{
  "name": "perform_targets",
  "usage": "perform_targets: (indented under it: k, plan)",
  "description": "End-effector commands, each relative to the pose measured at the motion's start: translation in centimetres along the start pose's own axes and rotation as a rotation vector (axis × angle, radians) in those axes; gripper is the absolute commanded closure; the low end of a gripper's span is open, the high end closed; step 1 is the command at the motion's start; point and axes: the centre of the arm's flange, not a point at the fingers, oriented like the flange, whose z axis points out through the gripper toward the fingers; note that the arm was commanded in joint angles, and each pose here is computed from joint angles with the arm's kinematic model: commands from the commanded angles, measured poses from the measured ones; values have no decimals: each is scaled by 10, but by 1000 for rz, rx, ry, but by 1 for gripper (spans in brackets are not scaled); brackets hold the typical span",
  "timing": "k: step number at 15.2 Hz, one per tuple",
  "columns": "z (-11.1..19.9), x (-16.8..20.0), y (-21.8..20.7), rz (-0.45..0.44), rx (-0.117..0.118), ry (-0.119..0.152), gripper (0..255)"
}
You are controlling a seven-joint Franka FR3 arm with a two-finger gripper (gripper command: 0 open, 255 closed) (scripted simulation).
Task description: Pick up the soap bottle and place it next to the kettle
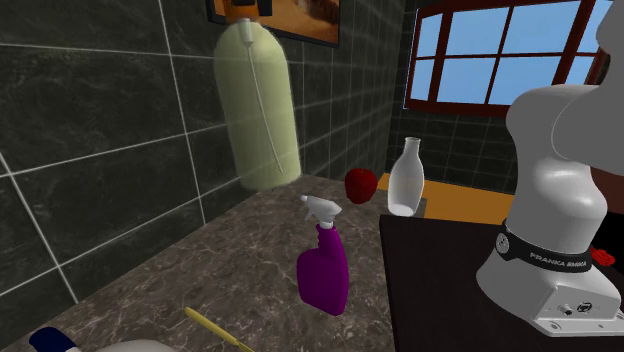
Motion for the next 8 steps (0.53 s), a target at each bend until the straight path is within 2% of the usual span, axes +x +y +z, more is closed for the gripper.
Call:
perform_targets:
  k: [1, 8]
  plan:
    - [0, -3, -26, 2, 0, 1, 255]
    - [2, -16, -118, 2, 0, 1, 255]
